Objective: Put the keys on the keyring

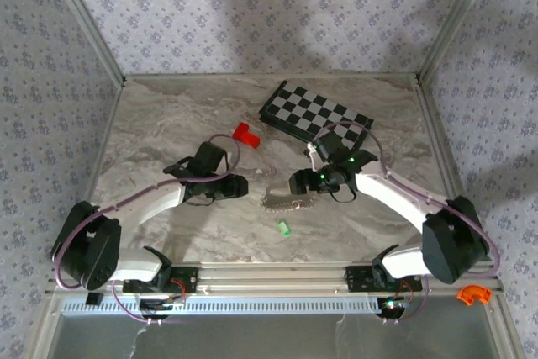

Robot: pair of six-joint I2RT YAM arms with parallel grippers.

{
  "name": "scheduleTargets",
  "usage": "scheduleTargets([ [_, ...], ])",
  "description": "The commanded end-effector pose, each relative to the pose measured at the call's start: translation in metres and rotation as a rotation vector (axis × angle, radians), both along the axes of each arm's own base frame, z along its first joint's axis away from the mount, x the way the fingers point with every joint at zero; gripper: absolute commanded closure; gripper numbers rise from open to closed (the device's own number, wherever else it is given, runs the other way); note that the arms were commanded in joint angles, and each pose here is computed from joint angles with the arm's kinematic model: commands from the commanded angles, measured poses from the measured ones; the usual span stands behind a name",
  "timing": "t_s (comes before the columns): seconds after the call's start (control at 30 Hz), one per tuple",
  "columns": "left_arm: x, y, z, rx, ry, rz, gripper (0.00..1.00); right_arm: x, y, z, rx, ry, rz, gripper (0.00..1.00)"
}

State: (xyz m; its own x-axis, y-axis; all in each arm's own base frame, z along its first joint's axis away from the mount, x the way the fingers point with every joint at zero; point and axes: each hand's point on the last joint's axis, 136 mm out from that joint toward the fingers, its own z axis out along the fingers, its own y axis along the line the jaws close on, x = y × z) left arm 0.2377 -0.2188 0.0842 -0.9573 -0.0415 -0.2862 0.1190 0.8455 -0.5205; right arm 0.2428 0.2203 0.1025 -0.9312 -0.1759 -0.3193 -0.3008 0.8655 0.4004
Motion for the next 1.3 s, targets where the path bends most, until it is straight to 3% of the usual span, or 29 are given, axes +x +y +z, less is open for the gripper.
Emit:
scheduleTargets([
  [0.0,0.001,0.002,0.01,-0.067,-0.011,0.016,0.53,0.013,0.026,0.008,0.028,-0.03,0.045,0.26],
  [0.43,-0.012,0.025,0.032,-0.136,-0.087,0.056,0.53,0.011,0.097,-0.019,0.042,0.047,0.25,0.53],
  [0.7,-0.017,0.028,0.041,-0.163,-0.116,0.057,0.52,0.01,0.113,-0.033,0.038,0.074,0.281,0.66],
  [1.27,-0.019,0.025,0.059,-0.223,-0.18,0.034,0.52,0.004,0.114,-0.055,0.008,0.126,0.298,0.69],
])
